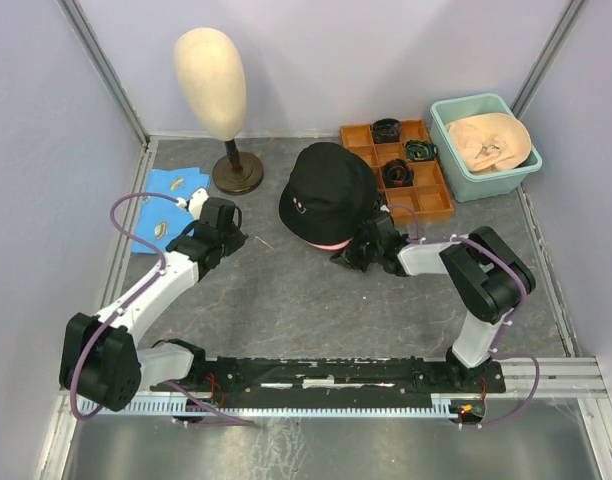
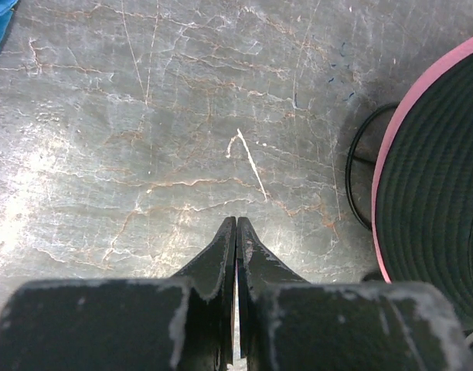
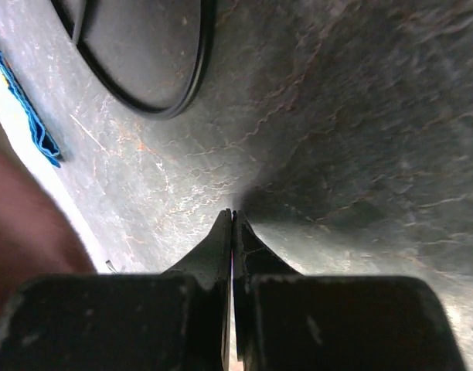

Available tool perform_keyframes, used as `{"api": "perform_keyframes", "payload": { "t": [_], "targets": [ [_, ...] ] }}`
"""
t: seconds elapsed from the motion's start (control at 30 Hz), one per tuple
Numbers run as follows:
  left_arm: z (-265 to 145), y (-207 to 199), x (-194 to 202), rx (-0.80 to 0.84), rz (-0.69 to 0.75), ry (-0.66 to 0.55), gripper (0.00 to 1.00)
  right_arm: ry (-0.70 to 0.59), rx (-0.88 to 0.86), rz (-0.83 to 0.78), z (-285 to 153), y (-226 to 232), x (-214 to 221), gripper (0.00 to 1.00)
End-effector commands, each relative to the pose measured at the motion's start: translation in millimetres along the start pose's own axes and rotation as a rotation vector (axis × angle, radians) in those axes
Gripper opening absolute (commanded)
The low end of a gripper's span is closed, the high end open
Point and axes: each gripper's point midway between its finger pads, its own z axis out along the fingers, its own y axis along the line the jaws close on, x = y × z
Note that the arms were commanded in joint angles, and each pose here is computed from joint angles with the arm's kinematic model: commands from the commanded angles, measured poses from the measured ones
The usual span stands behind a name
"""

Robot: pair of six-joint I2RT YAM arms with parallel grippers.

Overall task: Stack the hats
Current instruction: Move the hat stand to the center of the board.

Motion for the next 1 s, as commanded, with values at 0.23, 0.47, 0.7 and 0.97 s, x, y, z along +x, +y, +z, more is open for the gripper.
{"api": "perform_keyframes", "payload": {
  "t": [0.23, 0.47, 0.7, 0.97],
  "targets": [
    [-31.5, 4.4, -21.7, 0.068, 0.025, 0.004, 0.03, -0.379, 0.063, 0.063, 13.4, -20.5, -37.8, 0.0],
    [-38.0, 14.4, -28.1, 0.067, 0.033, -0.01, 0.03, -0.416, 0.102, 0.073, 27.4, -18.5, -47.7, 0.0],
    [-36.5, 14.1, -31.5, 0.076, 0.048, 0.0, 0.03, -0.427, 0.094, 0.078, 44.8, -5.1, -49.1, 0.0],
    [-38.5, 17.7, -32.4, 0.086, 0.045, 0.007, 0.03, -0.445, 0.098, 0.08, 65.9, 14.9, -59.8, 0.0]
  ]
}}
